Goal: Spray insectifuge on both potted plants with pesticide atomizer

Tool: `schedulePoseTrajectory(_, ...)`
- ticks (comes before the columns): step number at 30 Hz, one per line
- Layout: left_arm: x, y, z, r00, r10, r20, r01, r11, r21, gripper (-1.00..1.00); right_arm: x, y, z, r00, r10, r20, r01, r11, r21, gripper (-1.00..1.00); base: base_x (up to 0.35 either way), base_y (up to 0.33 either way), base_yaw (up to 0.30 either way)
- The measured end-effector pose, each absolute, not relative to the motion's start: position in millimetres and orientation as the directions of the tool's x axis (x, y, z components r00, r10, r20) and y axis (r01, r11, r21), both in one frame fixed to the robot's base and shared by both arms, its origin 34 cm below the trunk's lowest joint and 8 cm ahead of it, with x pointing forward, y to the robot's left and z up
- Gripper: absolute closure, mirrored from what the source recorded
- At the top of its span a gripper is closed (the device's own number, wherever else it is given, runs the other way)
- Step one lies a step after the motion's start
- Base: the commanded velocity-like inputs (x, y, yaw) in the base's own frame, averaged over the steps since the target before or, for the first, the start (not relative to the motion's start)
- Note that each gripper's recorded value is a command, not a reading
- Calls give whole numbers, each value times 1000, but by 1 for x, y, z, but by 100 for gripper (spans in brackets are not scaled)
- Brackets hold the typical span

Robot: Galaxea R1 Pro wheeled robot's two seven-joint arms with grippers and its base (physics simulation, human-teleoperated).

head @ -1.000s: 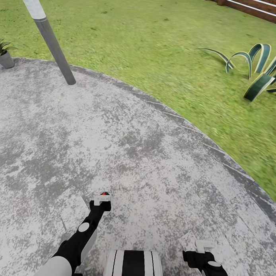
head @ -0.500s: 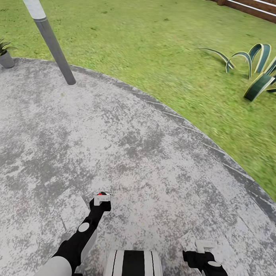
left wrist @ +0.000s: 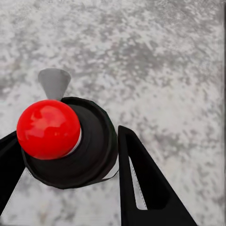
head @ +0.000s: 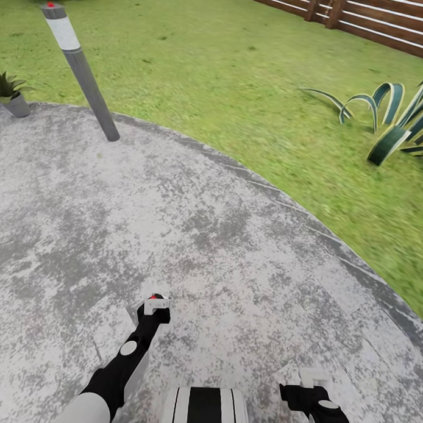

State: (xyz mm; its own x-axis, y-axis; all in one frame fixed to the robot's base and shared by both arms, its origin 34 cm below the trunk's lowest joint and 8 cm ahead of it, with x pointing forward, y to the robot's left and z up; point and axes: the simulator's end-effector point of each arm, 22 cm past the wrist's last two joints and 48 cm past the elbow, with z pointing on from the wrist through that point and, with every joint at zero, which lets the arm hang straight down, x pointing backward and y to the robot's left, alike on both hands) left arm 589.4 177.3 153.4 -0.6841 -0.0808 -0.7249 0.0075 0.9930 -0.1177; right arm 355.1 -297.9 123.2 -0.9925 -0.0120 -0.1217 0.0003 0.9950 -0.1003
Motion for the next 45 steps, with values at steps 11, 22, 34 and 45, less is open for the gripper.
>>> schedulePoseTrajectory(11,629,178,200,-599,-88,-796,13,993,-119,100,372,-298,137,-986,-17,-166,0,995,-103,-100,0,0,0)
schedulePoseTrajectory(22,664,176,244,-628,-83,-774,25,992,-126,100,388,-298,152,-977,-17,-211,5,995,-103,-100,0,0,0)
schedulePoseTrajectory(34,678,180,279,-616,-74,-785,33,992,-119,100,424,-316,182,-951,12,-309,52,991,-122,-100,0,0,0)
schedulePoseTrajectory(45,685,188,312,-684,-48,-728,40,994,-103,100,470,-342,229,-896,50,-442,125,982,-142,-100,0,0,0)
